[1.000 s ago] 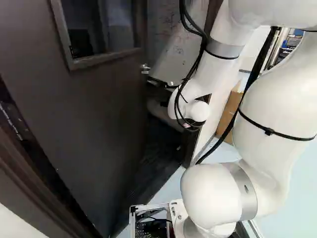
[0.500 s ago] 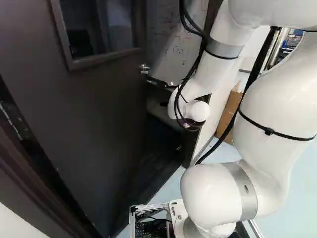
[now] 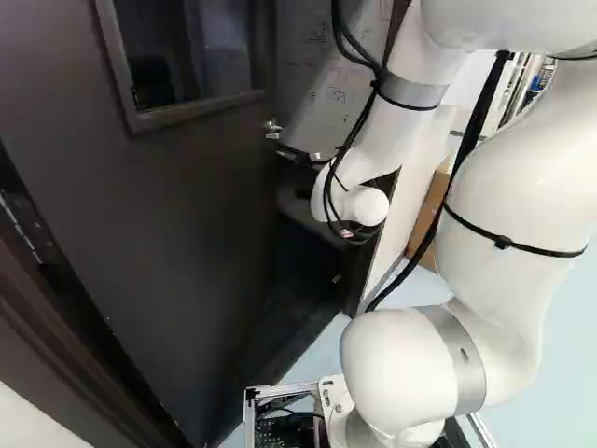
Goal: Open the door and move inside
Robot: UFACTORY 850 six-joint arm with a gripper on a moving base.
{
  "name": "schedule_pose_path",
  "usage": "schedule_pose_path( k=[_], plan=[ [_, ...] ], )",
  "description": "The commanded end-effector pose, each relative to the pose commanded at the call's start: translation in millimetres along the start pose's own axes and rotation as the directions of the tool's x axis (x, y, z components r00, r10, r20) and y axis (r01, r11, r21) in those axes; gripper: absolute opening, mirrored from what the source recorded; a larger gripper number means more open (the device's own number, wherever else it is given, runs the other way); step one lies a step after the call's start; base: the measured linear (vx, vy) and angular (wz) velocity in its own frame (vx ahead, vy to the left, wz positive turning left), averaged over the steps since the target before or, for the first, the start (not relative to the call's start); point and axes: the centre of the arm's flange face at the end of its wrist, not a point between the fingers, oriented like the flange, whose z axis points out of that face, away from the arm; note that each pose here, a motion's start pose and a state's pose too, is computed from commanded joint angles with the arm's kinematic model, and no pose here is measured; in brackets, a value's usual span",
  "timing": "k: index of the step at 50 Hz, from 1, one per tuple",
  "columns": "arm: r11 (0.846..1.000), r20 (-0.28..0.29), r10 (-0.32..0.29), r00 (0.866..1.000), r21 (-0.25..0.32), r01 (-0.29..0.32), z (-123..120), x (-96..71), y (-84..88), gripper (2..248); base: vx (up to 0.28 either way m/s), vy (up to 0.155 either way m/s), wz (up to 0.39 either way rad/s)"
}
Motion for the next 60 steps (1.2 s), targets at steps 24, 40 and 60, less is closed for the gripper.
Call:
schedule_pose_path(
  k=[24,40,60],
  plan=[
    [0.998,-0.004,-0.021,1.0,0.051,0.021,8.2,4.0,-21.6,247,0.0,0.0,0.0],
    [0.996,-0.007,-0.035,0.999,0.086,0.035,12.1,6.1,-37.1,247,0.0,0.0,0.0],
    [0.99,-0.013,-0.053,0.998,0.133,0.055,19.6,9.6,-58.8,247,0.0,0.0,0.0]
  ],
)
